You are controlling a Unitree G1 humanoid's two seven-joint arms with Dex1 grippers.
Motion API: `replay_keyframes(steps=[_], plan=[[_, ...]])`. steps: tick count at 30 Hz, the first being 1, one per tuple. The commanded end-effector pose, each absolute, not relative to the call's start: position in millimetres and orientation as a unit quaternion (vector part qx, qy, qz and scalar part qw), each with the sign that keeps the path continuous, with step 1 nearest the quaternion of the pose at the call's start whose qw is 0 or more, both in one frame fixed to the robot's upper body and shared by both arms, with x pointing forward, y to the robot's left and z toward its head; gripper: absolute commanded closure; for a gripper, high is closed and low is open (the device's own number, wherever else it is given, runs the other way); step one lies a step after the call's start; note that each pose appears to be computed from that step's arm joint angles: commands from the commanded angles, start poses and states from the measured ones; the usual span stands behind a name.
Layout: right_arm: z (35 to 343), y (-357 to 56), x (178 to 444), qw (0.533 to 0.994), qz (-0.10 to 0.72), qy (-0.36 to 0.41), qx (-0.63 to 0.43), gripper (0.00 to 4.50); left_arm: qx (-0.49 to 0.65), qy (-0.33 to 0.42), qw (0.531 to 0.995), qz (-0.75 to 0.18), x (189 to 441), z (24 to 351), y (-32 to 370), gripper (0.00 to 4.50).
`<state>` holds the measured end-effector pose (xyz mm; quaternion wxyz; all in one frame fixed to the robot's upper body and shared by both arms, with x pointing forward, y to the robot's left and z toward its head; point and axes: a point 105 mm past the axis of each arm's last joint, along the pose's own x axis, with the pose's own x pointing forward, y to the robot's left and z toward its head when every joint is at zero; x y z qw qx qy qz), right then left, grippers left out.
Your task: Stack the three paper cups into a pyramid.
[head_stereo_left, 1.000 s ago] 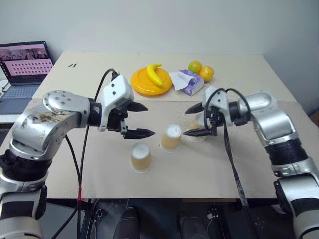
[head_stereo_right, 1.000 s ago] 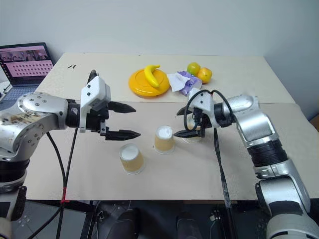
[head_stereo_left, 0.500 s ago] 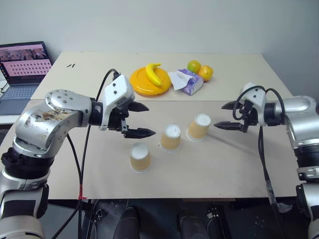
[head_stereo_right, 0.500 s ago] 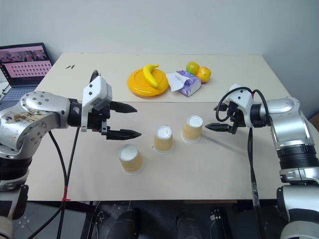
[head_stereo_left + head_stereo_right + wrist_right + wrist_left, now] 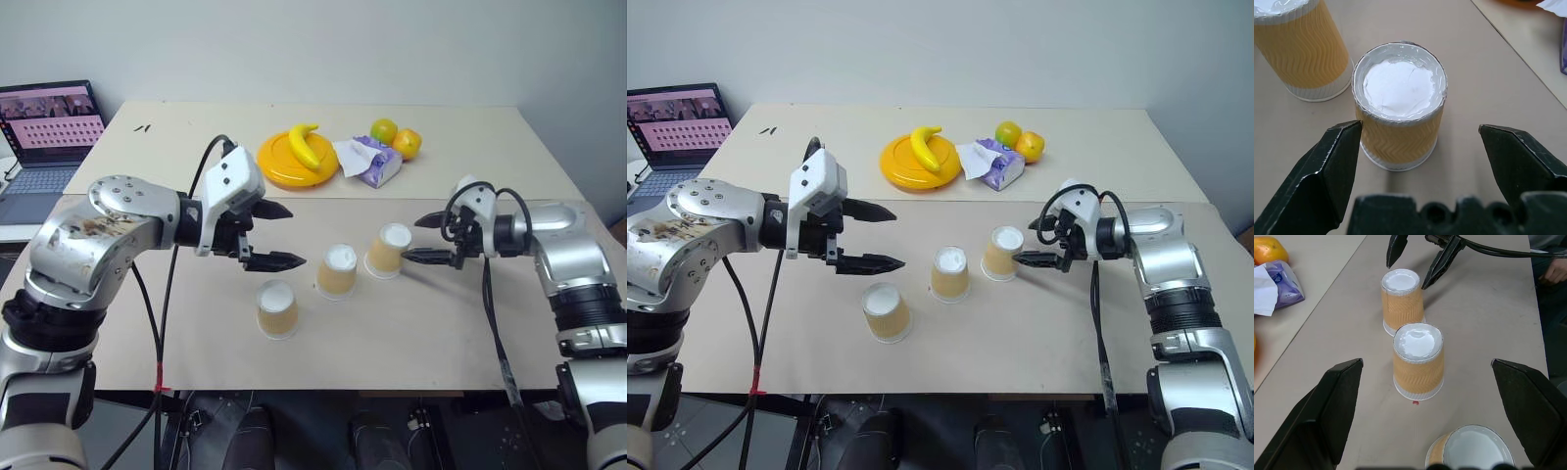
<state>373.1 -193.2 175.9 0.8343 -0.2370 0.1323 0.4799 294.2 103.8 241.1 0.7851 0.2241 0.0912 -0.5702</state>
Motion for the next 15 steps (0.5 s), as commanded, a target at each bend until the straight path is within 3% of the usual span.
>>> replay_keyframes(steps=[1,15], plan=[[194.6,-185.8,377.3,0.829,0.485,0.101,-0.257,0.05,0.239,0.068,0.784,-0.568,290.9,253.0,102.9,0.0],[200.9,-161.3,379.8,0.811,0.52,0.085,-0.253,0.05,0.238,0.07,0.788,-0.564,289.8,249.3,103.4,0.0]])
